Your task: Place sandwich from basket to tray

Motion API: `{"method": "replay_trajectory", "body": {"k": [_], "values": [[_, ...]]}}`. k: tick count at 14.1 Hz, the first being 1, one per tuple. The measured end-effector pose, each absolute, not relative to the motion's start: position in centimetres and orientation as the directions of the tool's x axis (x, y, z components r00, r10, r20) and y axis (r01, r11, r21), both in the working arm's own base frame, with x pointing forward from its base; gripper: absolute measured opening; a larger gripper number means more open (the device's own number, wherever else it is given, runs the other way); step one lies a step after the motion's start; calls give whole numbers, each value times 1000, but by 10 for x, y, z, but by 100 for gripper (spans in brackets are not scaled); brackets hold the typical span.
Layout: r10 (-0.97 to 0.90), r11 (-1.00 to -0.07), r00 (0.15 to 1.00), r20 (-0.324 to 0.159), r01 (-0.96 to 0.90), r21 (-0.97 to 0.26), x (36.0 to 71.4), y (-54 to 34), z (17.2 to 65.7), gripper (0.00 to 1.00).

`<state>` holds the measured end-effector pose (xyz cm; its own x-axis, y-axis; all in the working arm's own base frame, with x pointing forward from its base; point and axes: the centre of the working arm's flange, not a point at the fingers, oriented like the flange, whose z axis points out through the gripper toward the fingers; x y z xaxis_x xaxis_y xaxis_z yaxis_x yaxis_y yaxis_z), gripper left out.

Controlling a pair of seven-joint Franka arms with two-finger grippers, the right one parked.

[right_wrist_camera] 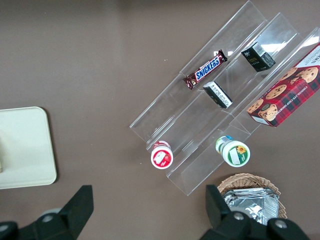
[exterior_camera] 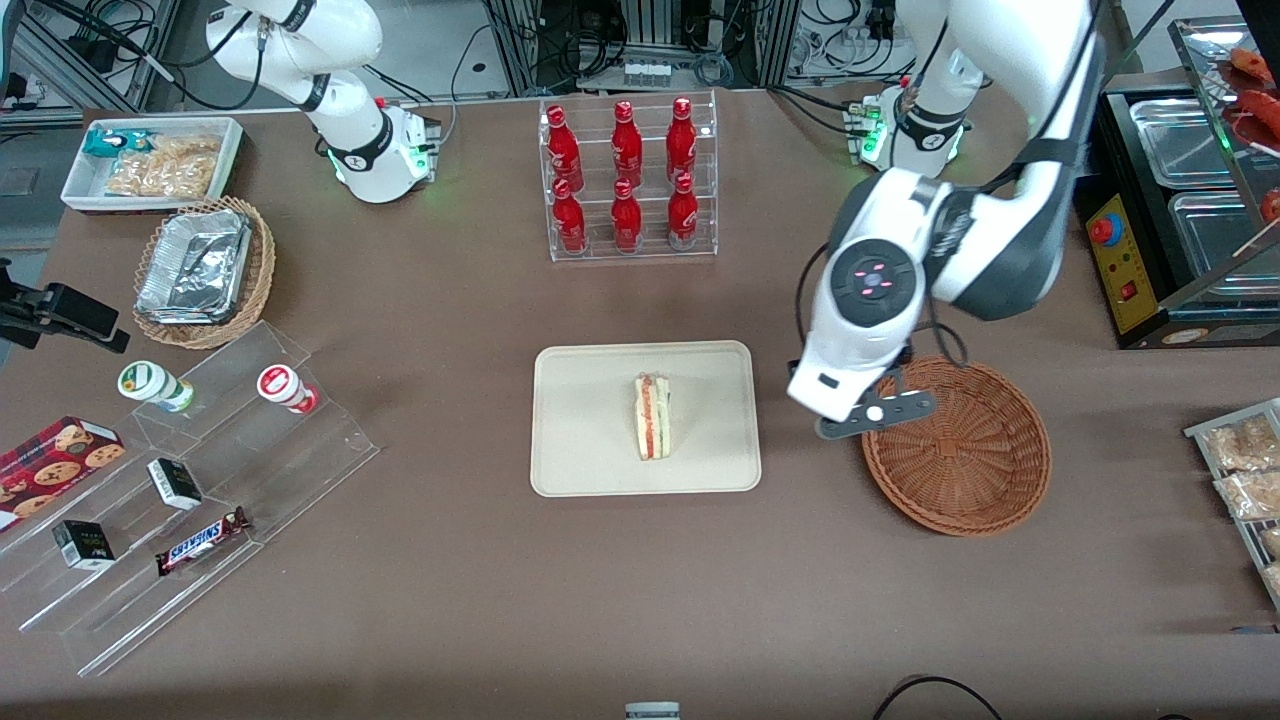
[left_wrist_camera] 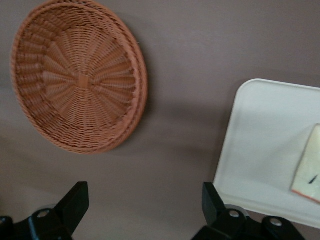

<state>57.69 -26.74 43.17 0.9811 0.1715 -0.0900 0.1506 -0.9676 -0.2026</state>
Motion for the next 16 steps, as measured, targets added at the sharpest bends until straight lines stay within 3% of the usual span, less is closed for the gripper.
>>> {"method": "replay_trajectory", "body": {"k": [3,7,13,16], "values": [[109,-981,989,-101,90,-174,566,-207,466,100],[-31,-991,987,-157,-50,-121,546,-120,526,100],[-152,-988,981,-121,-154,-6,530,-37,571,100],[-121,-992,991,-54,-118,51,537,-4,577,100]]}}
